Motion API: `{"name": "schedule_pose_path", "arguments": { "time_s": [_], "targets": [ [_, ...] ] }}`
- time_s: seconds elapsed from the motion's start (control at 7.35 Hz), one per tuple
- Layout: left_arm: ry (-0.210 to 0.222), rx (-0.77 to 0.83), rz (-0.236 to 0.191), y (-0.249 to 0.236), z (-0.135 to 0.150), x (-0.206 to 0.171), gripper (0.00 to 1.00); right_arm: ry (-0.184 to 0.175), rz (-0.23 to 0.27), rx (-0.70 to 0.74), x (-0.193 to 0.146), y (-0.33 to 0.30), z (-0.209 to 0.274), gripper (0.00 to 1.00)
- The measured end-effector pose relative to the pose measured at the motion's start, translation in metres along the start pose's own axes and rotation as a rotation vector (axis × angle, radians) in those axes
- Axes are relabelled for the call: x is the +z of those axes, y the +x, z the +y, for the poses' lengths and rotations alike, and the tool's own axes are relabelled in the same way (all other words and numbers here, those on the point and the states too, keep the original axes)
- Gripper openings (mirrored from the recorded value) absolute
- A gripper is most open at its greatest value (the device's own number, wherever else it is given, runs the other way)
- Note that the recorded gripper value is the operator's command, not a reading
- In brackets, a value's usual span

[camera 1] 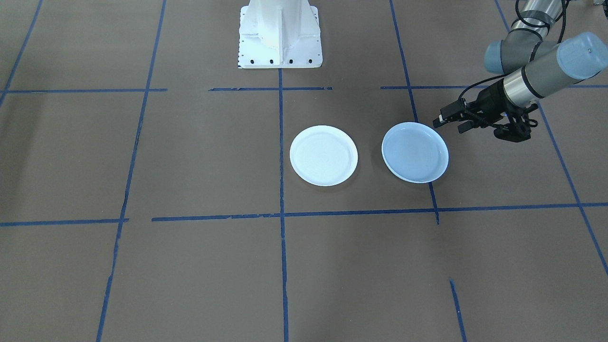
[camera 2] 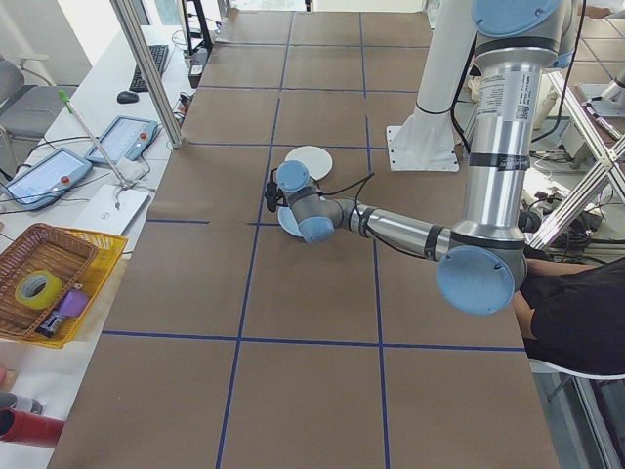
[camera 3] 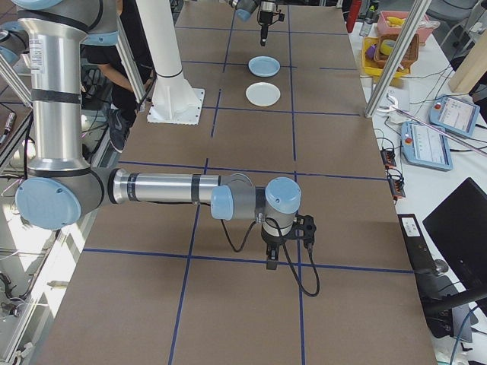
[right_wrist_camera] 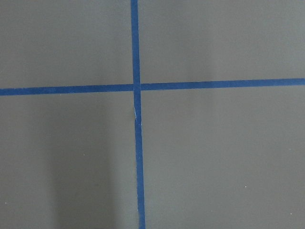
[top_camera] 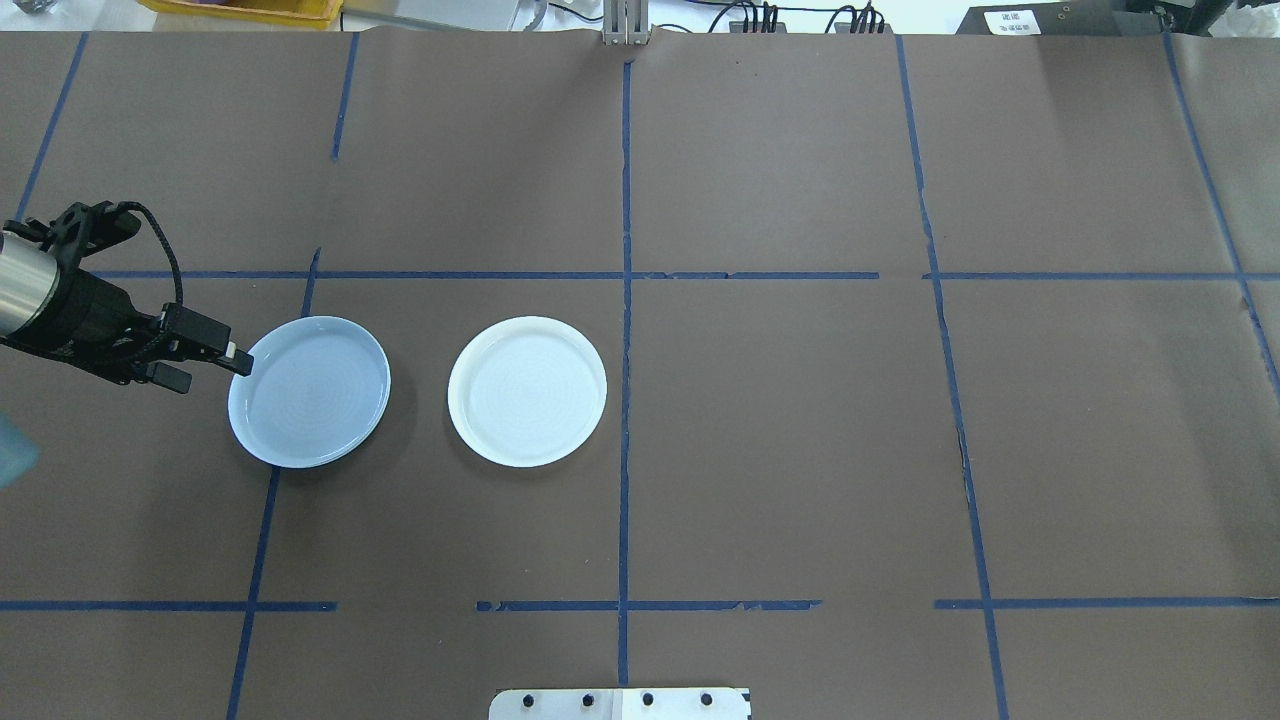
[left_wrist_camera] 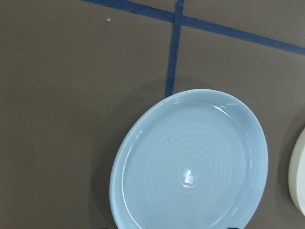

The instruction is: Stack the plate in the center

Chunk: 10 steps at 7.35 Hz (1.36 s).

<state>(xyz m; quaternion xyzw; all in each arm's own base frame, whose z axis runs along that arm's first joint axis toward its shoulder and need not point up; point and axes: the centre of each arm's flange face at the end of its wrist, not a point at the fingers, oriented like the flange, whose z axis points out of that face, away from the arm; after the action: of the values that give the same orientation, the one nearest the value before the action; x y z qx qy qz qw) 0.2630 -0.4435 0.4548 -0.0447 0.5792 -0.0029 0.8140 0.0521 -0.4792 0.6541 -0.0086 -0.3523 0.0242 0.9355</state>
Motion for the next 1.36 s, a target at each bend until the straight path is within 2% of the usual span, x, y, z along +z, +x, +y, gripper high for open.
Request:
{"name": "schedule_pose_path", "arguments": {
  "time_s": [0.27,0.41,0.54,0.82,1.09,1.36],
  "targets": [
    [0.002,-0.010,-0.030,0.053,0.015,-0.007,1.00,0.000,0.000,0.000,0.000,0.000,0.000,1.00],
    [0.035,-0.007,-0.060,0.090,0.016,-0.003,1.00,0.000,-0.001,0.000,0.000,0.000,0.000,1.00],
    [0.065,-0.012,-0.100,0.129,0.015,0.012,1.00,0.000,-0.001,0.000,0.000,0.000,0.000,1.00],
    [0.084,-0.016,-0.173,0.187,0.025,0.062,1.00,0.000,-0.001,0.000,0.000,0.000,0.000,1.00],
    [0.069,-0.037,-0.208,0.205,0.026,0.115,1.00,0.000,-0.001,0.000,0.000,0.000,0.000,1.00],
    [0.075,-0.032,-0.214,0.198,0.015,0.152,1.00,0.000,-0.001,0.000,0.000,0.000,0.000,1.00]
  ]
}}
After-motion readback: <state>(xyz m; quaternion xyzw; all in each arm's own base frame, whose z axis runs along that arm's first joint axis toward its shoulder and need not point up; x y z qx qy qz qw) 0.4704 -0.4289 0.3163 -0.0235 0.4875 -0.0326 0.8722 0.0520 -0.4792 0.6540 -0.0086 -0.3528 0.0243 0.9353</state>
